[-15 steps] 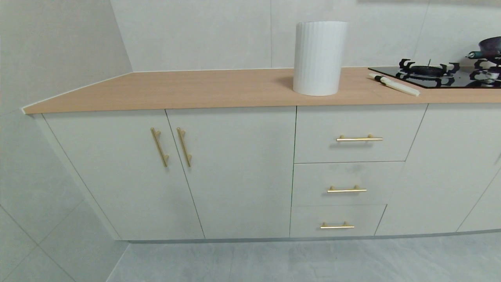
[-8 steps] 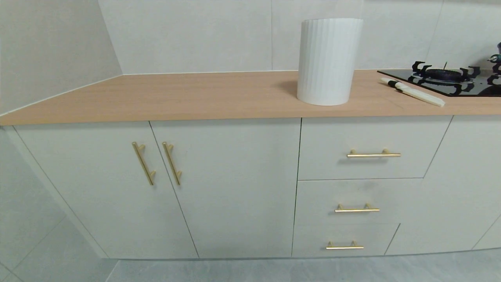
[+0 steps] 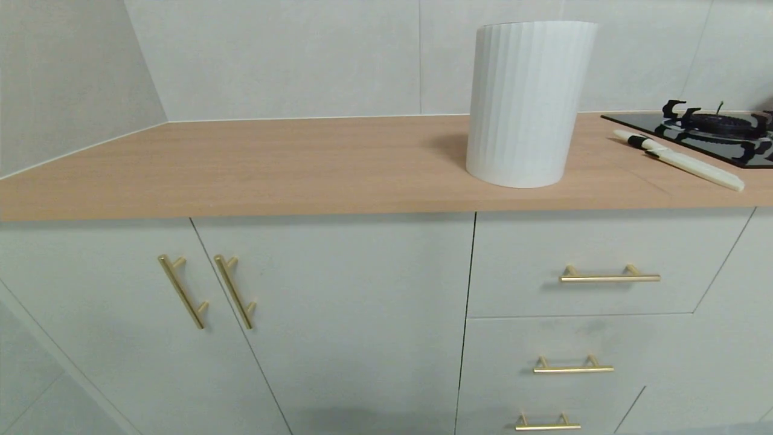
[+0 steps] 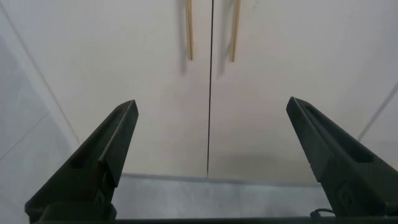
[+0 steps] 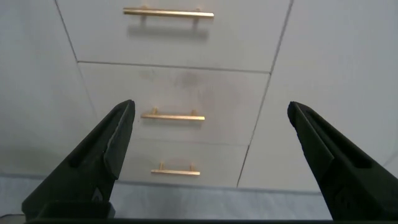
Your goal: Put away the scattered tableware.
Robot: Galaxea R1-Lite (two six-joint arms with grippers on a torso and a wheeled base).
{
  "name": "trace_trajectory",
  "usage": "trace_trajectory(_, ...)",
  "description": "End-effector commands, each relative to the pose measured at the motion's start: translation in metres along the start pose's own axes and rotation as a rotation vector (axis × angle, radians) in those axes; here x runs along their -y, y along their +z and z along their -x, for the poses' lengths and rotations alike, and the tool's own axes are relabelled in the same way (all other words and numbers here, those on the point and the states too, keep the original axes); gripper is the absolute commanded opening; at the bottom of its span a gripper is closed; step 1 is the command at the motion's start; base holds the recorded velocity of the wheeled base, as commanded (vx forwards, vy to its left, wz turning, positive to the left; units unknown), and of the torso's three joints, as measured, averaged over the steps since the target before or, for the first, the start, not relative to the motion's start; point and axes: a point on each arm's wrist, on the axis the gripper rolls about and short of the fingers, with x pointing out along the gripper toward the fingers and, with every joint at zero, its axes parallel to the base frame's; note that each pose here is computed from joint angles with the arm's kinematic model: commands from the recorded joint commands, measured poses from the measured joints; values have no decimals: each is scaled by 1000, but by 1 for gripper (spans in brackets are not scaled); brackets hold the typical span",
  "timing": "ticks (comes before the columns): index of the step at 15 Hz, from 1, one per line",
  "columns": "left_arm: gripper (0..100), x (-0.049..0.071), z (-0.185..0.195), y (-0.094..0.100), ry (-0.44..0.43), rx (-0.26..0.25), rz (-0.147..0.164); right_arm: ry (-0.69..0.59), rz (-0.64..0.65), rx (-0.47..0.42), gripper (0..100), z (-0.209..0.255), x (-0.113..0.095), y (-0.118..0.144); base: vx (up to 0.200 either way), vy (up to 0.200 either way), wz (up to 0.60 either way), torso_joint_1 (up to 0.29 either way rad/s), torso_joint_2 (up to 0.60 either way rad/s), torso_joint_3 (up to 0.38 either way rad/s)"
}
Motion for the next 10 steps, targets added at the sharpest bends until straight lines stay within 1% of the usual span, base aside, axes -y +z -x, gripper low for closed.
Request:
trace_trajectory(1,100,0,0,0,2,-1,0,1,0,-2,100,0,0,0,200,0,0,7,2,2)
trace_trajectory(4,100,0,0,0,1,-1,0,1,0,-2,100,0,0,0,200,0,0,2,4,9)
trace_trajectory(10,100,0,0,0,1,-1,0,1,-1,-2,100,0,0,0,0,0,0,0,0,0)
